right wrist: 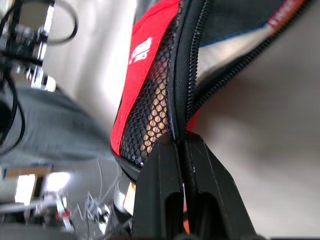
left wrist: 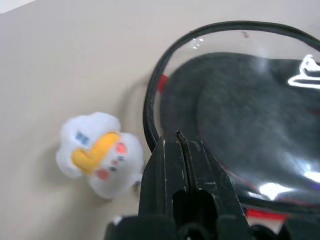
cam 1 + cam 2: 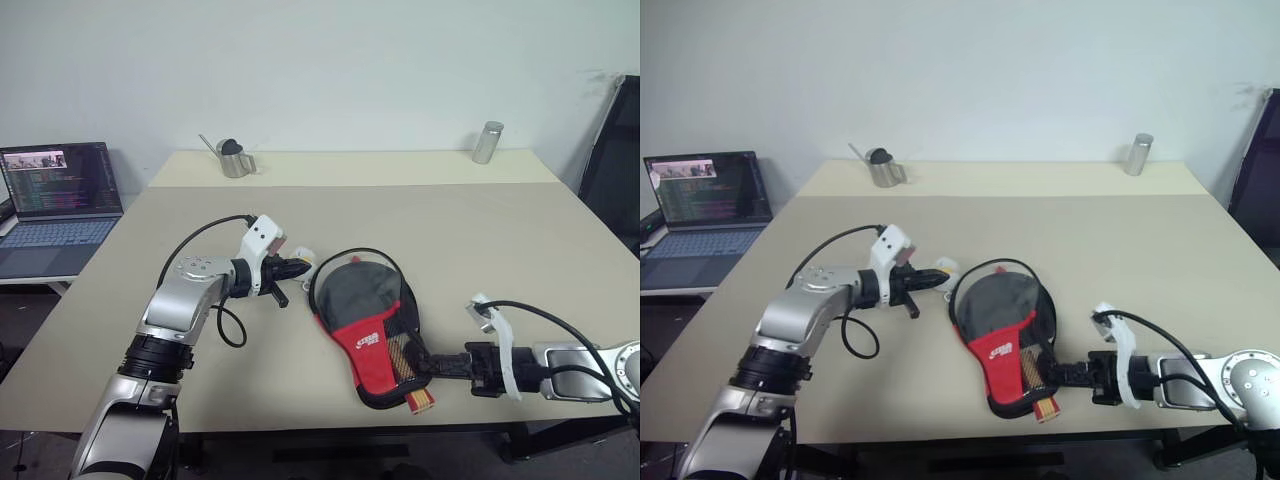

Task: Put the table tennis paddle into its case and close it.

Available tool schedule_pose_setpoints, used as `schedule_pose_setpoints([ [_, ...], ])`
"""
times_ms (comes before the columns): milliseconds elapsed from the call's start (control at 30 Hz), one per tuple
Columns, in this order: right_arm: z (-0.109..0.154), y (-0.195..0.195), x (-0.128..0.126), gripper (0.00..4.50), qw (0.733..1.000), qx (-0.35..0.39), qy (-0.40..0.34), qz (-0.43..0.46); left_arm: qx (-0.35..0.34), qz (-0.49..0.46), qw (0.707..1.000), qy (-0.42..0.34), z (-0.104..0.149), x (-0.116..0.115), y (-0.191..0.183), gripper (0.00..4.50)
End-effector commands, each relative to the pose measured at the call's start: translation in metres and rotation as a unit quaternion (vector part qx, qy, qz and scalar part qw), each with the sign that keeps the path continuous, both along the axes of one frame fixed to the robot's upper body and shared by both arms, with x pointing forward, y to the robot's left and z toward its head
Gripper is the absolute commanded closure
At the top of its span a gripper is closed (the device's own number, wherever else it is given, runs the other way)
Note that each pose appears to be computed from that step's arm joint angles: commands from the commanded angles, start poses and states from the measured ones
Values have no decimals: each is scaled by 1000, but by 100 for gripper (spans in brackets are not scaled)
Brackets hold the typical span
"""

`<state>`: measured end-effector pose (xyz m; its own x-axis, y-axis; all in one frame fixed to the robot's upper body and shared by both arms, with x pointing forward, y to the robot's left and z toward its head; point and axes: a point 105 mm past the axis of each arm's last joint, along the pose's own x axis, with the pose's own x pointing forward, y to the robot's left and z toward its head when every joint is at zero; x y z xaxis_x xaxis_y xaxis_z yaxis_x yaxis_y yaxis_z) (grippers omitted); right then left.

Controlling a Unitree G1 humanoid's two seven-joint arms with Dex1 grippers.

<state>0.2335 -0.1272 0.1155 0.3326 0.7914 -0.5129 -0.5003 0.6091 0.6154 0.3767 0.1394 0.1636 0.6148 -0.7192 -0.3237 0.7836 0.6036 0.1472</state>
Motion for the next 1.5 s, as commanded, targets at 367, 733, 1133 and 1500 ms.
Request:
schedule_pose_setpoints([
  [367, -7, -4, -2, 97, 999, -31, -19, 38, 0, -10, 999, -32, 15, -1, -4, 450],
  [733, 10, -59, -33, 97, 946, -143, -146, 251, 9, -27, 999, -24, 11, -4, -5, 450],
  [1133, -6, -32, -57, 97, 872, -131, -208, 424, 32, -114, 993, 9, 5, -24, -15, 450],
  [1500, -20, -24, -73, 97, 823, -90, -203, 522, 61, -169, 983, 35, -1, -43, -12, 450],
])
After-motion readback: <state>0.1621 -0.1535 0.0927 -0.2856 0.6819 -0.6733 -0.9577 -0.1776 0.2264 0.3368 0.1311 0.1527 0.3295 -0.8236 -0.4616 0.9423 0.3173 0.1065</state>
